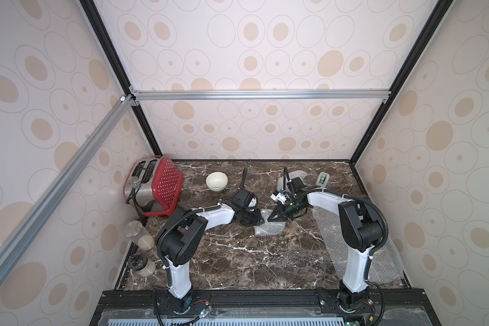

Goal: Wrap bowls in bubble wrap
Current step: Stick the tape on the bubble wrap.

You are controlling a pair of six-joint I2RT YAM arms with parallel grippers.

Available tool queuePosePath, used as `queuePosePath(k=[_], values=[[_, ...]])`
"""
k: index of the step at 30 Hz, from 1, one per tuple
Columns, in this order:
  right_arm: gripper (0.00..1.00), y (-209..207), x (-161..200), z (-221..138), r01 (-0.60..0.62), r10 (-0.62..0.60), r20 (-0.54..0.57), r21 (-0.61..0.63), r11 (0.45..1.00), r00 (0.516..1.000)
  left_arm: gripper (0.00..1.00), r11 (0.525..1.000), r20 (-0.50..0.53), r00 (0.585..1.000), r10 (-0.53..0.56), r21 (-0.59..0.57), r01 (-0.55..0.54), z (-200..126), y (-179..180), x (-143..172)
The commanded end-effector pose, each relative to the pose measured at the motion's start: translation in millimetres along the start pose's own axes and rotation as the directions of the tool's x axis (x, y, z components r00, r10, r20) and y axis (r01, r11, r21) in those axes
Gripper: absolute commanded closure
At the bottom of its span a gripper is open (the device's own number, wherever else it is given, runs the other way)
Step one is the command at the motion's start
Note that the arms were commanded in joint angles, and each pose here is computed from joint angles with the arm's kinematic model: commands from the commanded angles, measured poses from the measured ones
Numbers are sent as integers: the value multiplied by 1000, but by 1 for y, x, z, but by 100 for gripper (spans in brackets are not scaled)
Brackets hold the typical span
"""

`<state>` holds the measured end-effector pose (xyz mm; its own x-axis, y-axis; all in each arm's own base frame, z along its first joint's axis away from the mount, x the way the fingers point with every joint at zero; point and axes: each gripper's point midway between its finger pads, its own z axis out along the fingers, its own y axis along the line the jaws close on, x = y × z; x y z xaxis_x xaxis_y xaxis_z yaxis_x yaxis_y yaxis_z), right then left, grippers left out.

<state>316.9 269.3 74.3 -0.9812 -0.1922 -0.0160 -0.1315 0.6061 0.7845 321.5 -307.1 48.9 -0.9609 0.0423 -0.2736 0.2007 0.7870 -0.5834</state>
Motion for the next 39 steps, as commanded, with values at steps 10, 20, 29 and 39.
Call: queuePosePath(k=[10,20,29,39], values=[[98,-24,4,17,-14,16,-14,116,993,1000,73,998,29,998,47,39,-48,-3,-17,-13],[98,-27,2,19,11,-11,-2,178,984,1000,50,995,55,994,97,-13,-97,-24,-15,-13],[97,-26,0,19,20,-21,4,179,984,1000,34,994,128,987,101,-63,-94,-53,-9,-22],[97,-22,-3,18,18,-19,5,168,986,1000,29,971,136,962,238,-22,-237,-60,-21,-16]])
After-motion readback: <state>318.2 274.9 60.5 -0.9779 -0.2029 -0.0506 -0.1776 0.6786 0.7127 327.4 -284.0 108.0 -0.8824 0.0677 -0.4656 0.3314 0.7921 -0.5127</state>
